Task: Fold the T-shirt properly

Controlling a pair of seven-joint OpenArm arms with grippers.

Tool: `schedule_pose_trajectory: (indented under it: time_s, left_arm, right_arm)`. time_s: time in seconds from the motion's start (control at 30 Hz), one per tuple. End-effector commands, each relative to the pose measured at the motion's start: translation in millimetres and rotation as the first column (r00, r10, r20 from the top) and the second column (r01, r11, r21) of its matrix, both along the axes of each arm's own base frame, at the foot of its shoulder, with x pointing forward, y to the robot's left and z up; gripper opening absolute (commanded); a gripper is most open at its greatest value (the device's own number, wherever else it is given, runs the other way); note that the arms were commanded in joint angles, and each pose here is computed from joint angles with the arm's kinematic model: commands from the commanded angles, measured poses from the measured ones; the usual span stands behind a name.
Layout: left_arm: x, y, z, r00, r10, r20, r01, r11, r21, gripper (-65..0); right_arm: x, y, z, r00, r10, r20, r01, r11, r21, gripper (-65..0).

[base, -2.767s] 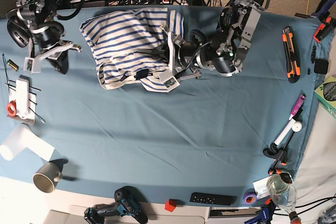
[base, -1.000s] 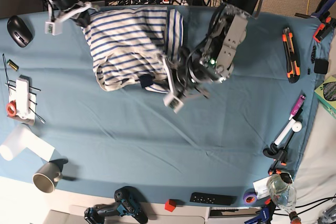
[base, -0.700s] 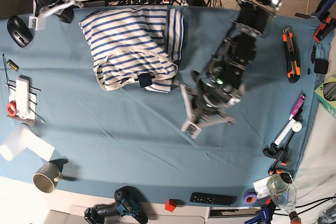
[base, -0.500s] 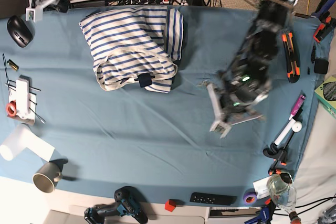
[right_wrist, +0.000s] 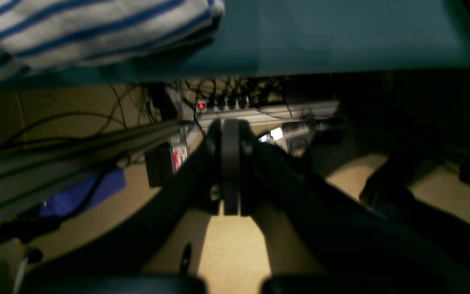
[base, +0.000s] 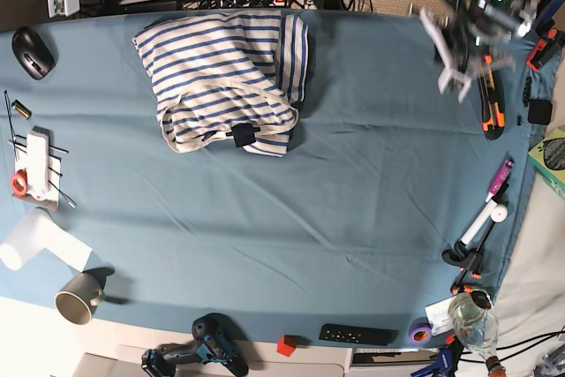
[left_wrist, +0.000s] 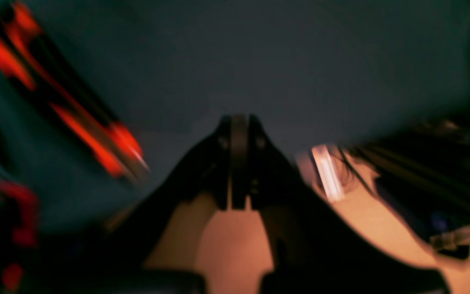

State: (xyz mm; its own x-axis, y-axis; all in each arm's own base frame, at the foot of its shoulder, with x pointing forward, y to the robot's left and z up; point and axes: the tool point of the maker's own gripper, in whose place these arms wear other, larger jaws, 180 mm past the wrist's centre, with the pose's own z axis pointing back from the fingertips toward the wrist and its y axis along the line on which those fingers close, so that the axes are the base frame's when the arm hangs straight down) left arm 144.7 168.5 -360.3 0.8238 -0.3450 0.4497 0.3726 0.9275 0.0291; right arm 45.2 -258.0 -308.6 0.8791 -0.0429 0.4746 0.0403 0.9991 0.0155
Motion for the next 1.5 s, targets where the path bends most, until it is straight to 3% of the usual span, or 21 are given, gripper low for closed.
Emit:
schedule_pose_trajectory:
  time_s: [0.0,0.13,0.23,0.4,0.53,0.63,0.83,0.97,1.1,1.3,1.47]
  left_arm:
    - [-14,-5,0,0.999,-0.024,-0.026,0.023,0.999,-0.024,-65.0]
    - [-92,-36,-12,0.964,-0.129,-0.233,0.082,0.977,-0.199,-65.0]
    - [-138,-46,-15,0.925,-0.174,-0.339,0.082,0.960,-0.268,-65.0]
    - [-178,-35,-42,0.884,-0.105,-0.455,-0.027,0.961,-0.274,-65.0]
    - [-200,-22,-91,0.871,-0.022,-0.491,-0.122,0.958,-0.259,-65.0]
    - [-213,-16,-134,0.867,-0.020,-0.497,-0.126,0.958,-0.258,-65.0]
    - [-201,-15,-214,0.853,0.010,-0.522,-0.137,0.969,-0.205,-65.0]
    - [-173,-22,-251,0.874,0.072,-0.480,-0.170,0.972,-0.164,-65.0]
    - [-151,-28,-274,0.894,0.080,-0.442,-0.142,0.984,-0.109,-65.0]
    - [-130,-34,-290,0.914,0.046,-0.403,-0.053,0.999,-0.005,-65.0]
    - [-128,-51,-292,0.913,0.029,-0.406,-0.041,0.999,-0.019,-65.0]
  right_arm:
    - [-3,0,4,1.000,0.018,-0.001,-0.018,1.000,-0.007,-65.0]
    - [-19,-5,-14,0.997,0.026,-0.079,-0.023,0.999,0.028,-65.0]
    - [-40,-6,-48,0.983,0.029,-0.182,-0.012,0.996,0.092,-65.0]
    - [-87,1,-127,0.930,0.066,-0.362,-0.004,0.985,0.171,-65.0]
    - [-118,14,-193,0.872,0.082,-0.482,0.033,0.974,0.225,-65.0]
    - [-124,28,-237,0.861,0.053,-0.507,0.096,0.960,0.263,-65.0]
    - [-85,56,-305,0.918,-0.049,-0.394,0.167,0.948,0.271,-65.0]
    - [-73,80,-333,0.908,-0.056,-0.416,0.162,0.961,0.225,-65.0]
    - [-60,92,-344,0.899,-0.057,-0.435,0.149,0.973,0.179,-65.0]
    - [-50,79,-348,0.891,-0.073,-0.449,0.117,0.990,0.073,-65.0]
    - [-56,78,-348,0.884,-0.075,-0.460,0.119,0.991,0.066,-65.0]
